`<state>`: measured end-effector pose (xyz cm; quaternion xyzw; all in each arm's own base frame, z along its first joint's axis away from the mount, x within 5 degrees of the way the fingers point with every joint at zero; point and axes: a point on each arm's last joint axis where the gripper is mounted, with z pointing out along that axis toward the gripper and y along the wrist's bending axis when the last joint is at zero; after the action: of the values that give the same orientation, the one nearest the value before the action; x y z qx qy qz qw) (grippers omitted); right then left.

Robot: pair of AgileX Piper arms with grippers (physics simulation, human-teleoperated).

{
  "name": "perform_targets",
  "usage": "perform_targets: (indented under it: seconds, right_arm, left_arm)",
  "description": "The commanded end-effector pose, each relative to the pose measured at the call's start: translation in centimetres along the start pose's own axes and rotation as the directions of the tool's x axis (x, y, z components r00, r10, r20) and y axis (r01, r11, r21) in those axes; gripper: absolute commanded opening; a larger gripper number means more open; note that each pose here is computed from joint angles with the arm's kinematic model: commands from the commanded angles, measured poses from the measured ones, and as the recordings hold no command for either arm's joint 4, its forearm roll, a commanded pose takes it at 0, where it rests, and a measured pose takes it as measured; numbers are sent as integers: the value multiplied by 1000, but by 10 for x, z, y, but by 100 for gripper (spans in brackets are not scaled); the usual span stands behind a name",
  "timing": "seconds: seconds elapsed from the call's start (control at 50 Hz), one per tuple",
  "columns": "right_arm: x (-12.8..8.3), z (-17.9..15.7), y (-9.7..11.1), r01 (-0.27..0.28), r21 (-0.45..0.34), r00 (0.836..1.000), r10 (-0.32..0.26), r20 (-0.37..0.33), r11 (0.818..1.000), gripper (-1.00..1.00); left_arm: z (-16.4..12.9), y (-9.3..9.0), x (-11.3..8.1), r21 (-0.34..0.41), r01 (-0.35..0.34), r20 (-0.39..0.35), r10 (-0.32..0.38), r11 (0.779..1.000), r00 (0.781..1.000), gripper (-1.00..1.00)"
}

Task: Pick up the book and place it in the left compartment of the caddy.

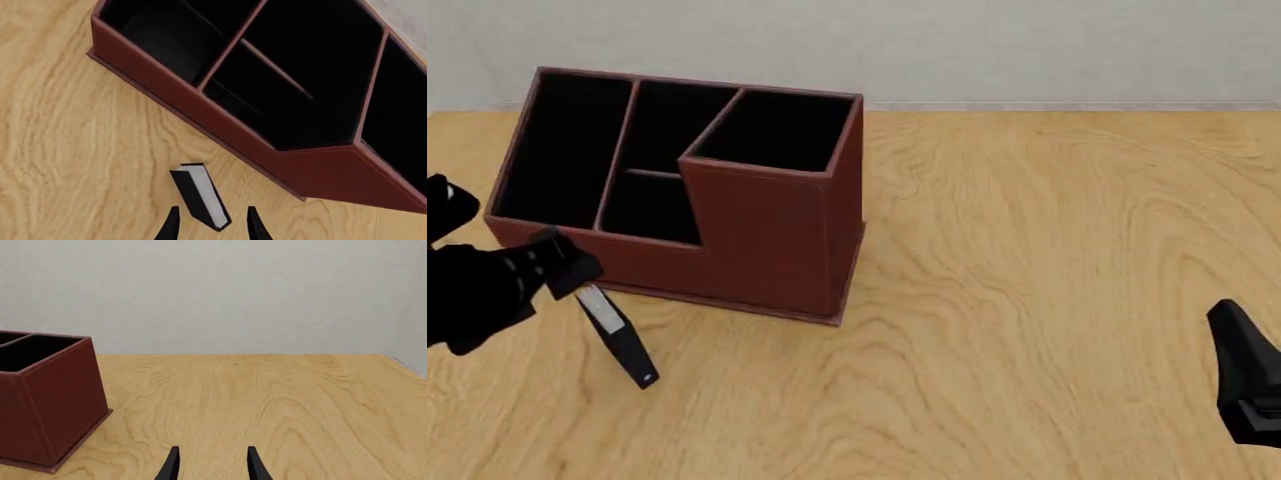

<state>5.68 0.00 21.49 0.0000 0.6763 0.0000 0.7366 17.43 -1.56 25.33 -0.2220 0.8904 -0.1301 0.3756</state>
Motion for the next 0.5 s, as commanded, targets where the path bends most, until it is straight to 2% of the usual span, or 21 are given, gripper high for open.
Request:
perform_targets:
  seconds: [0.02, 0.5]
  right_arm:
    - [0, 0, 0, 0, 0, 1000, 0, 0, 1000, 100]
    - [0, 0, 0, 0, 0, 1000, 0, 0, 1000, 100]
  left_arm:
    - [8, 5, 3, -14, 6, -5, -6, 1000, 1000, 100]
    - [23, 5, 7, -18, 11, -25, -11, 1000, 1000, 100]
